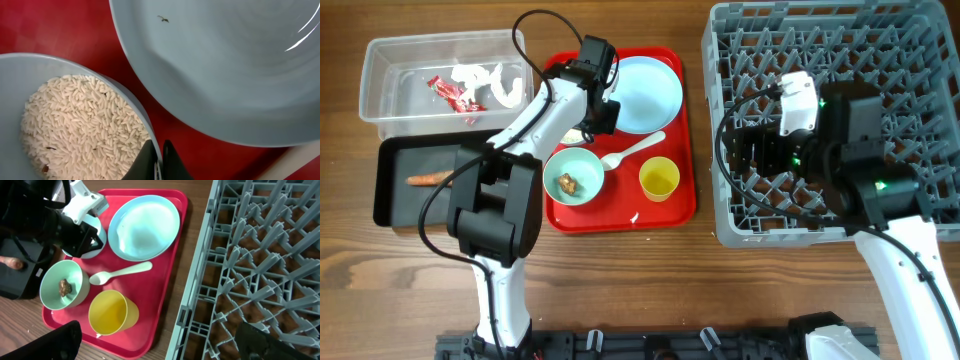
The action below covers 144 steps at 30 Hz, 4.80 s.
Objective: Sort waste into correct bins and load items into the dishwasher rack
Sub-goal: 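Lift the rice bowl over the black tray and tip out the rice, then return the empty rice bowl to the red tray with the left gripper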
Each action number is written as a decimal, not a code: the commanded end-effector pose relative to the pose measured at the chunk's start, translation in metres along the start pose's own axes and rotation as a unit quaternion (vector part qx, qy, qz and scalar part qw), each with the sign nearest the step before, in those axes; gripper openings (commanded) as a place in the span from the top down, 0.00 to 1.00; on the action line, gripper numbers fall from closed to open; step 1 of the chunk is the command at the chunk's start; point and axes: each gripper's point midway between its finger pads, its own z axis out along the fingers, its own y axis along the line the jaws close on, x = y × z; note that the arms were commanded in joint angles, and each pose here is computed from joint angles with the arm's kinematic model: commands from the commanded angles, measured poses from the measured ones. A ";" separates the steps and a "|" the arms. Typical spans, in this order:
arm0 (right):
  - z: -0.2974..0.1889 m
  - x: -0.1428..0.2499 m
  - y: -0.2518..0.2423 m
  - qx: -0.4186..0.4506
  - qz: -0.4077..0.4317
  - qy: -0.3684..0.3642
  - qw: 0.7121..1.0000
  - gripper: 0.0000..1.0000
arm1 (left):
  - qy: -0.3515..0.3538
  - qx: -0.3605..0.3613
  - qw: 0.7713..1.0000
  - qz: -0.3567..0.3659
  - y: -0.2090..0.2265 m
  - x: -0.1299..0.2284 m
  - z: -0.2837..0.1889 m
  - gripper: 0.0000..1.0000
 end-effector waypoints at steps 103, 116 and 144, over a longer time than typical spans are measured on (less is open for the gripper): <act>-0.003 -0.011 0.004 -0.007 0.023 -0.014 1.000 0.00 | -0.217 0.595 0.575 -0.518 0.210 0.126 -0.204 0.96; -0.003 -0.012 0.004 -0.007 0.035 -0.017 0.999 0.00 | -0.224 0.601 0.638 -0.427 0.178 0.090 -0.238 0.96; -0.002 -0.009 0.003 -0.006 0.037 -0.010 0.999 0.00 | -0.069 -0.055 0.996 -0.007 -0.001 -0.037 -0.082 0.96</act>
